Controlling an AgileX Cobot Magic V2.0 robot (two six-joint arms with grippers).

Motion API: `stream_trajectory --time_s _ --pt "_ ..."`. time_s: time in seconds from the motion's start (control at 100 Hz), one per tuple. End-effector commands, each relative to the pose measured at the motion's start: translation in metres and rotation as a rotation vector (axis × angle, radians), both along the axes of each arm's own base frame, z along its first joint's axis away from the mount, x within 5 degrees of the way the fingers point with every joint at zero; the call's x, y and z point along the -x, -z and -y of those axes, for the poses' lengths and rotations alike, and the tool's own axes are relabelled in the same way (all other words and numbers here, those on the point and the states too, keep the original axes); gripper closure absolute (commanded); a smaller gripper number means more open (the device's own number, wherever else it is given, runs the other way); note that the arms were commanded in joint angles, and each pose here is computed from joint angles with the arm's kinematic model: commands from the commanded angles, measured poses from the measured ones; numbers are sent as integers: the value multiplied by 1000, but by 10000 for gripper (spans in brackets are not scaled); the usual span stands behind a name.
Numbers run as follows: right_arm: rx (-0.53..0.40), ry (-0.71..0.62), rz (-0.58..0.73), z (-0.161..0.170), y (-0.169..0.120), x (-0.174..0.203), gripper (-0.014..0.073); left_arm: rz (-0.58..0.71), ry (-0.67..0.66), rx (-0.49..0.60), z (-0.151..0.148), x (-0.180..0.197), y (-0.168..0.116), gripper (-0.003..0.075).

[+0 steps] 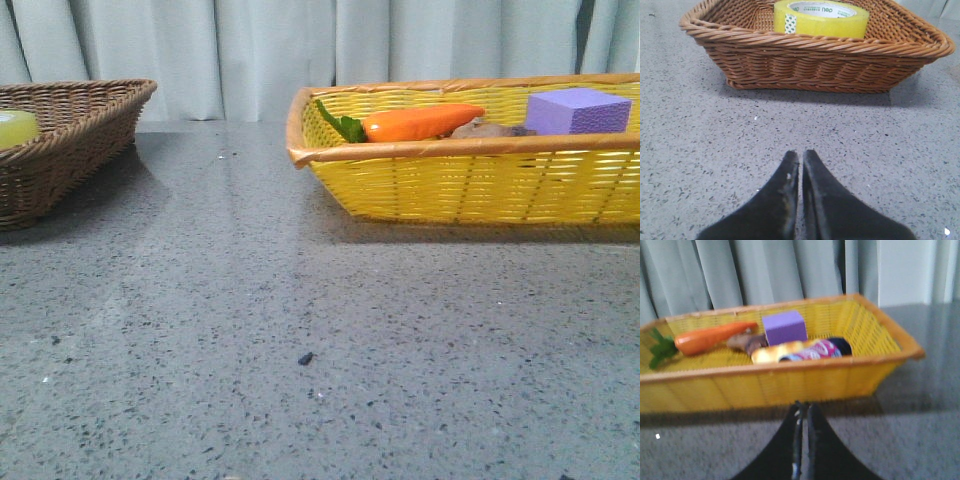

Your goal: Transfer tape with both arms

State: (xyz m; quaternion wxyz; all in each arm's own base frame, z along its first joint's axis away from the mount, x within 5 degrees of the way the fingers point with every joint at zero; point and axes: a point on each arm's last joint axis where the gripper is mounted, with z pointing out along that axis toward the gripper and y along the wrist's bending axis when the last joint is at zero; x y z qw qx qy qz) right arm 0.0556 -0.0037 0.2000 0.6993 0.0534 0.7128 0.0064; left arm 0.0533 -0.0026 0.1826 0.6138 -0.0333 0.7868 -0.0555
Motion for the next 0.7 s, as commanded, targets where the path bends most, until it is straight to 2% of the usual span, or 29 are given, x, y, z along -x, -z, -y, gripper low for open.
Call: stream_trajectory --time_s 0.0,0.19,0.69 --pt "19 9 -61 1 11 1 662 68 -2 14 0 1 -3 741" --pt "17 14 -210 1 24 3 662 68 -2 14 0 1 -3 741" --pt "17 14 -210 1 24 3 662 68 -2 14 0 1 -3 741"
